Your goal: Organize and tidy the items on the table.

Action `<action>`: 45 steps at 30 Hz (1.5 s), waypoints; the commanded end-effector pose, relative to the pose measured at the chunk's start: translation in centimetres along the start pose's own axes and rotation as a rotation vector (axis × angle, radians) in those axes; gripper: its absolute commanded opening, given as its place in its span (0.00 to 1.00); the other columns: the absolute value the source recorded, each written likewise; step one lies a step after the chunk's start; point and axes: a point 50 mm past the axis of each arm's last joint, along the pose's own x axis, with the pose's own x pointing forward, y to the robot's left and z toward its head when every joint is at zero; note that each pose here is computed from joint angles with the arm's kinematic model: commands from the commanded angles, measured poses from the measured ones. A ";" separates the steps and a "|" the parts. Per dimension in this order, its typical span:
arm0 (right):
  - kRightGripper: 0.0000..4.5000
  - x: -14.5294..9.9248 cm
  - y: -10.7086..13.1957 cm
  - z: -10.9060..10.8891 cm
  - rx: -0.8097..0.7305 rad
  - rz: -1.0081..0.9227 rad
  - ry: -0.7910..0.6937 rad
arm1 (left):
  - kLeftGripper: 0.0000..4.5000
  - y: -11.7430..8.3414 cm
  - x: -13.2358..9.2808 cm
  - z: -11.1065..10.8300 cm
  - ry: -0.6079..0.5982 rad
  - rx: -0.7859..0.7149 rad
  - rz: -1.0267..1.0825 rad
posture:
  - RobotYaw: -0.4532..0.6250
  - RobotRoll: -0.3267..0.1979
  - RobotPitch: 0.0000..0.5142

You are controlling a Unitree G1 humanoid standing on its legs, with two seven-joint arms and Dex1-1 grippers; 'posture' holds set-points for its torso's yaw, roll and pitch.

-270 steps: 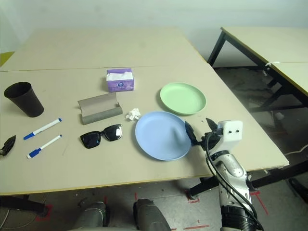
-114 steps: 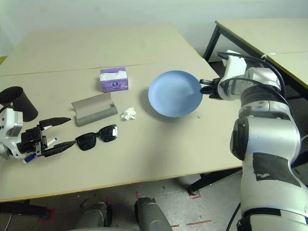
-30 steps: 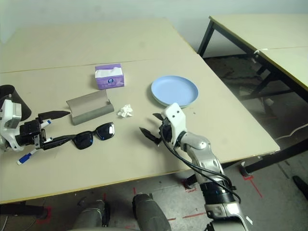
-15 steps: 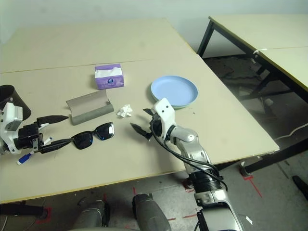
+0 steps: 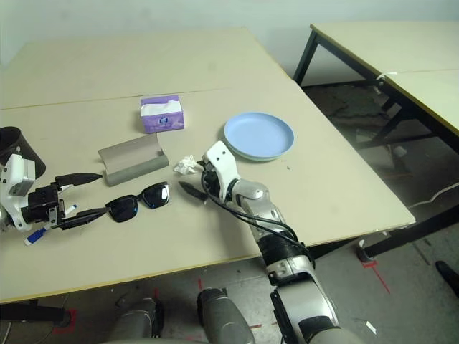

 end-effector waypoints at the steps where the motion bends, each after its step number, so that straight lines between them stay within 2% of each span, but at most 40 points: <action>1: 1.00 0.5 0.0 -0.1 -0.013 0.009 0.002 | 1.00 -0.3 0.2 0.1 0.007 0.004 -0.012 | 0.29 0.62 0.20; 9: 1.00 1.4 0.1 0.4 -0.017 0.018 0.002 | 1.00 -0.4 0.3 0.2 -0.002 0.012 -0.007 | 0.30 0.62 0.20; 17: 1.00 2.0 -0.6 -0.9 0.014 -0.056 0.154 | 1.00 -0.6 0.6 0.3 -0.020 0.015 -0.009 | 0.29 0.62 0.21; 20: 0.79 2.0 -0.7 -0.9 0.029 -0.054 0.154 | 1.00 -0.6 0.6 0.4 -0.025 0.021 -0.008 | 0.29 0.62 0.21; 30: 0.01 1.9 -0.2 -0.9 0.047 -0.037 0.147 | 1.00 -1.0 1.3 0.6 -0.040 0.018 -0.022 | 0.28 0.62 0.22; 33: 0.01 1.5 -0.3 -0.9 0.050 -0.042 0.144 | 1.00 -1.0 1.4 0.5 -0.042 0.015 -0.022 | 0.28 0.62 0.22; 35: 0.01 0.8 -1.3 -0.4 0.071 -0.080 0.118 | 1.00 -1.0 1.5 0.5 -0.043 0.012 -0.022 | 0.28 0.62 0.23; 41: 0.01 -3.1 -6.8 2.9 0.115 -0.277 0.027 | 1.00 -1.1 1.5 0.1 -0.039 -0.001 -0.017 | 0.28 0.62 0.23; 45: 0.01 -6.7 -10.9 3.6 0.067 -0.448 0.058 | 1.00 -1.3 1.5 0.0 -0.039 -0.005 -0.021 | 0.27 0.62 0.23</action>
